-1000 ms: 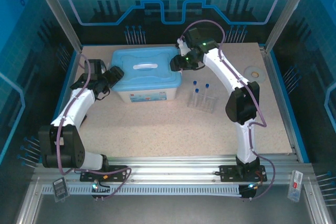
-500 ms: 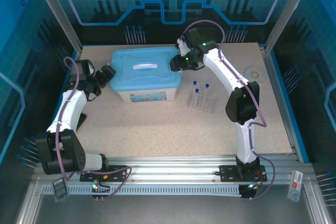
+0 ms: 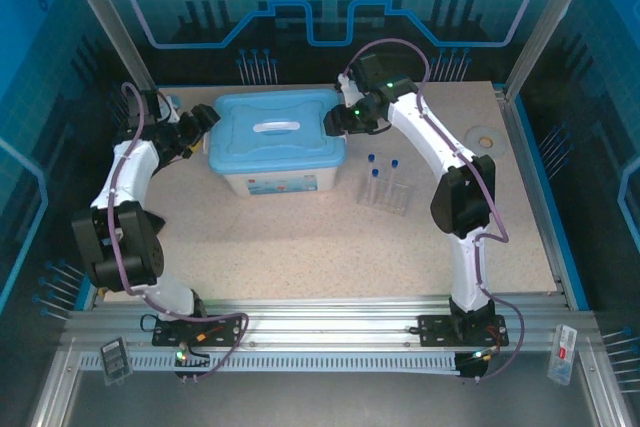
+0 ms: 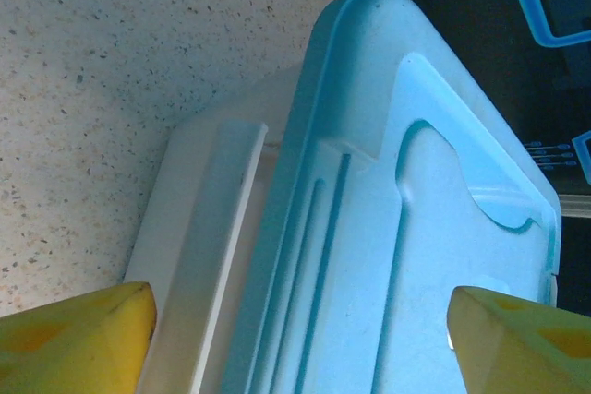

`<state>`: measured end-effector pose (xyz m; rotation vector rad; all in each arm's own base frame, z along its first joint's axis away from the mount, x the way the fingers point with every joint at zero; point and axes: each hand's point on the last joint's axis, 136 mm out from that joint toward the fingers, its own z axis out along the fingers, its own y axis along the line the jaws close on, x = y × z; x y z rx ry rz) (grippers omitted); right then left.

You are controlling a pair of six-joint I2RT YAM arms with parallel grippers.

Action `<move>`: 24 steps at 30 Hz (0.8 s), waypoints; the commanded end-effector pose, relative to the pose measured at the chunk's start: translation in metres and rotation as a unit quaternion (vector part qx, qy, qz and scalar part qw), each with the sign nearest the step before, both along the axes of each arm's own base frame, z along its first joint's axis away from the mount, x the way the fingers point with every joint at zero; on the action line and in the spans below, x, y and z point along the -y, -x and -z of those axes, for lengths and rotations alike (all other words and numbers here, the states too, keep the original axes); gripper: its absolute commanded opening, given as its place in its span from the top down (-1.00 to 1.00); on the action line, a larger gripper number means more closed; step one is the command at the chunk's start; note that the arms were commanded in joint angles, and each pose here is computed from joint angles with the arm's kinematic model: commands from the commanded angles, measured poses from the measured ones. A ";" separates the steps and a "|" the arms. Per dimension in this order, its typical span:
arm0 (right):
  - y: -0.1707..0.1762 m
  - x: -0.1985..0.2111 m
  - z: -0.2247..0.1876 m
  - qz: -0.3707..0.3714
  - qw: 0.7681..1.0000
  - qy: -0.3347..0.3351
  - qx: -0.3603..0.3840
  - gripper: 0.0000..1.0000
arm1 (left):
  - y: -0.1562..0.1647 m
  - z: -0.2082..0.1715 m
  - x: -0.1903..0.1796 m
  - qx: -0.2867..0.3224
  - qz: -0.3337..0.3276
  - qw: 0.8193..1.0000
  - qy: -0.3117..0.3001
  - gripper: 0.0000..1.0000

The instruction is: Organize the chemistry lab equipment

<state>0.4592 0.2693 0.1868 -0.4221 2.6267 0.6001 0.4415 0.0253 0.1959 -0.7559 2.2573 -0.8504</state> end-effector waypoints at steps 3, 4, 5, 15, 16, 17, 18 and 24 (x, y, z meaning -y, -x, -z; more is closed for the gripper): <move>0.005 0.000 0.003 -0.010 1.000 0.002 -0.003 -0.15 | 0.003 0.004 0.002 -0.013 0.027 1.000 0.000 -0.49; 0.005 -0.001 0.002 -0.010 1.000 0.001 -0.003 -0.15 | 0.003 0.006 0.001 -0.015 0.027 1.000 -0.002 -0.49; 0.004 -0.001 0.002 -0.010 1.000 0.000 -0.003 -0.15 | 0.003 0.007 0.001 -0.016 0.026 1.000 -0.002 -0.47; 0.005 -0.004 0.003 -0.013 1.000 -0.001 -0.005 -0.15 | 0.000 0.016 0.003 -0.028 0.032 0.999 0.010 -0.46; 0.005 -0.003 0.003 -0.012 1.000 -0.001 -0.006 -0.15 | 0.000 0.017 0.003 -0.028 0.032 0.999 0.010 -0.46; 0.005 -0.003 0.003 -0.012 1.000 -0.001 -0.006 -0.15 | 0.000 0.018 0.004 -0.029 0.033 0.999 0.010 -0.46; 0.005 -0.003 0.003 -0.013 1.000 0.000 -0.006 -0.16 | 0.000 0.019 0.005 -0.031 0.034 0.999 0.010 -0.46; 0.007 -0.005 0.002 -0.015 1.000 0.000 -0.005 -0.16 | 0.000 0.016 0.009 -0.028 0.037 0.999 -0.003 -0.45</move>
